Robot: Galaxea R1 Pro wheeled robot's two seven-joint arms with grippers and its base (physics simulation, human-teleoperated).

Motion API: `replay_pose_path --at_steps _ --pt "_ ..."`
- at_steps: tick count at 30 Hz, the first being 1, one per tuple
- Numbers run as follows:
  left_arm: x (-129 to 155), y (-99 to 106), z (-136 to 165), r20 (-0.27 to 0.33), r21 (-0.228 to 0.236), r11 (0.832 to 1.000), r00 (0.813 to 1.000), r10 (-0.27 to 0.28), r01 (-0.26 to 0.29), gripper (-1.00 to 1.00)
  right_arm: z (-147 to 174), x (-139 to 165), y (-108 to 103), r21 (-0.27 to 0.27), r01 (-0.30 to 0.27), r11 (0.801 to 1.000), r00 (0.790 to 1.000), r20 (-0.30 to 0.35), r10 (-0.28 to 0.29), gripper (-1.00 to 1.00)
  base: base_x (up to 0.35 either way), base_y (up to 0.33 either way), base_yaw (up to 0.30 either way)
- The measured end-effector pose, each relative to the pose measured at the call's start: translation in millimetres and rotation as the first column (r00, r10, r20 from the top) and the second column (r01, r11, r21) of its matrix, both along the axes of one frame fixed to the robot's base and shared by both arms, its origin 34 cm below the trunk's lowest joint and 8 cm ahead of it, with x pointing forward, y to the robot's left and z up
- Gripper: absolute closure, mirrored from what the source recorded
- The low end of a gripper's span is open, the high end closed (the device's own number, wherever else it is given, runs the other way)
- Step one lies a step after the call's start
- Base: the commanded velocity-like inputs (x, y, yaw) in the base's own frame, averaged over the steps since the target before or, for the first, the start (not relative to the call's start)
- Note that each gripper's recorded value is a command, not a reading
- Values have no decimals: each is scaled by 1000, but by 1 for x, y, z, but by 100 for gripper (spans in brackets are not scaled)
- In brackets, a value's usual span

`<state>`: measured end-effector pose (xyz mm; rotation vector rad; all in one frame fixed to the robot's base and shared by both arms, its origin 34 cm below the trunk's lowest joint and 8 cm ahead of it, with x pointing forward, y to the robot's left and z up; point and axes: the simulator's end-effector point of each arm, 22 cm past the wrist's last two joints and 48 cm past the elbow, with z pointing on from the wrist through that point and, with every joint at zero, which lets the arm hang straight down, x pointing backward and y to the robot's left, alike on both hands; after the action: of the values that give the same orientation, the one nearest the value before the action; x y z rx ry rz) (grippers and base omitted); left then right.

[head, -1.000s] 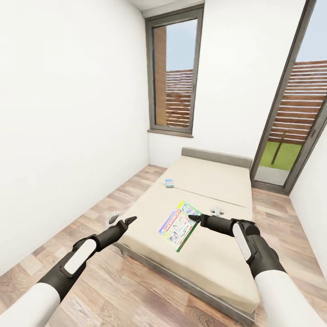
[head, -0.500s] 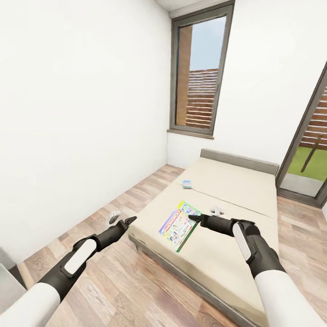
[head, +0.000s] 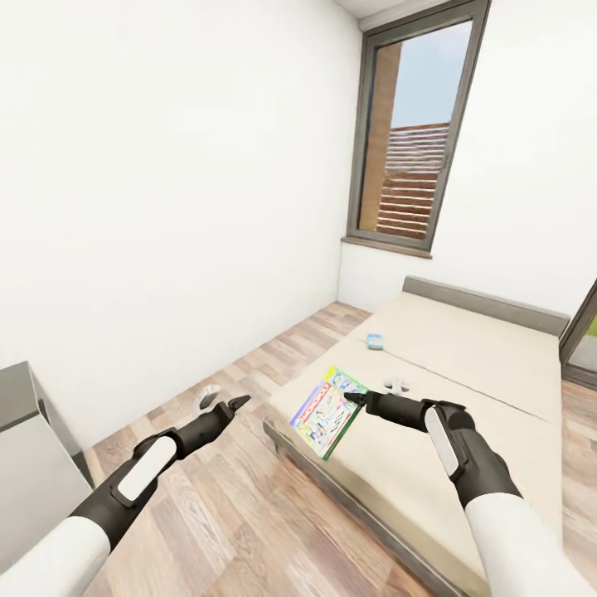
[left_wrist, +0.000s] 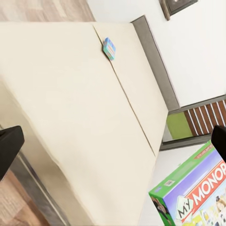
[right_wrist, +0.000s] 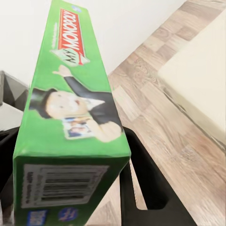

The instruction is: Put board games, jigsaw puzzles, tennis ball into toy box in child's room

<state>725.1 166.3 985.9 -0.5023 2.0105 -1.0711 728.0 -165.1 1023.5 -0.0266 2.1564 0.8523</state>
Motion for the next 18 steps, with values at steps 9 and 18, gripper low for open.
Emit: replay_pose_path --at_steps 9,18 --pt "0 -1 0 -1 0 1000 1000 -2 2 -100 0 0 0 0 0 1000 1000 0 0 100 0 0 292" --pt "-1 -3 -1 -2 0 1000 1000 -4 4 -100 0 0 0 0 0 1000 1000 0 0 100 0 0 291"
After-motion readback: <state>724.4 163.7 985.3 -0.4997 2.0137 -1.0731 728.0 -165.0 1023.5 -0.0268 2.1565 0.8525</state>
